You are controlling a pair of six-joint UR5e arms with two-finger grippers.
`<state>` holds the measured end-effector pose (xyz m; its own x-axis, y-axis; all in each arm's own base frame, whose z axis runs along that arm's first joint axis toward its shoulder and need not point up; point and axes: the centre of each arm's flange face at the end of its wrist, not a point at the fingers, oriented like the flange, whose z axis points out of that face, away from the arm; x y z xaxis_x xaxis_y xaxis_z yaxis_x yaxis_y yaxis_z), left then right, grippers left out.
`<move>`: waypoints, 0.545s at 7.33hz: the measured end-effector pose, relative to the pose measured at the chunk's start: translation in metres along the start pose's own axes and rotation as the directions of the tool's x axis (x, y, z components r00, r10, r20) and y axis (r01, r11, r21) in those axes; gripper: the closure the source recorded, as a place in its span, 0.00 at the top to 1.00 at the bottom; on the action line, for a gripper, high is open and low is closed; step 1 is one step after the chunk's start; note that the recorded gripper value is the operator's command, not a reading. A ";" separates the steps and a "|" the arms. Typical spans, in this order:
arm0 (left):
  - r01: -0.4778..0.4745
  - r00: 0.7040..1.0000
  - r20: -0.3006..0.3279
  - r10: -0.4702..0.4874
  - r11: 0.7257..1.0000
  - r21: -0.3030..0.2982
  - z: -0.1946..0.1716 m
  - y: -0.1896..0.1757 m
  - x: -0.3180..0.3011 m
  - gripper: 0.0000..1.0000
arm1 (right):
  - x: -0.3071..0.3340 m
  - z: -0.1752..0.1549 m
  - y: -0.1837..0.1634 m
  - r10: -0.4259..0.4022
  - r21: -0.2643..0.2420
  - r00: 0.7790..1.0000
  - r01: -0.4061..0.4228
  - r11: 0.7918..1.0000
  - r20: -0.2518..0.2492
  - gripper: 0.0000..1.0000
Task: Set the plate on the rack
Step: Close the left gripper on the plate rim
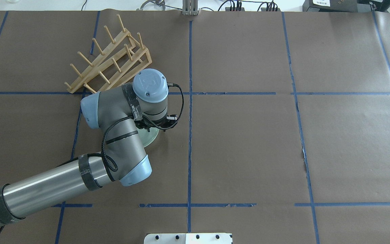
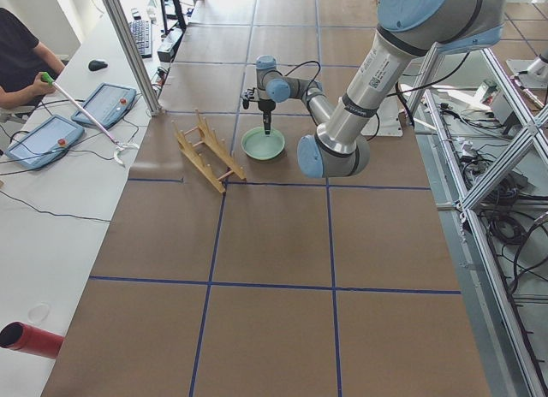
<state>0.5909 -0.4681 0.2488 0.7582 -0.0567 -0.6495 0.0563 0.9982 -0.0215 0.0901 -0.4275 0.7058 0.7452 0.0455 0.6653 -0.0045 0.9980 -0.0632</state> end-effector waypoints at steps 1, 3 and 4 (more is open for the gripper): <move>0.000 1.000 -0.001 0.000 1.000 0.001 0.000 0.000 0.000 0.00 | 0.000 0.000 0.000 0.000 0.000 1.000 0.000 1.000 0.000 1.00; 0.007 1.000 -0.005 -0.007 1.000 0.001 -0.002 -0.002 -0.002 0.00 | 0.000 0.000 0.000 0.000 -0.001 1.000 0.000 1.000 0.000 1.00; 0.029 0.999 -0.022 -0.028 0.999 0.015 -0.015 -0.010 -0.006 0.00 | 0.000 0.000 0.000 0.001 -0.001 1.000 -0.001 1.000 0.000 1.00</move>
<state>0.5760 -0.4779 0.2410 0.7419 -0.0846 -0.6652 0.0878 0.9957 -0.0286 0.0901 -0.4270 0.7062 0.7452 0.0461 0.6652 -0.0045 0.9979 -0.0641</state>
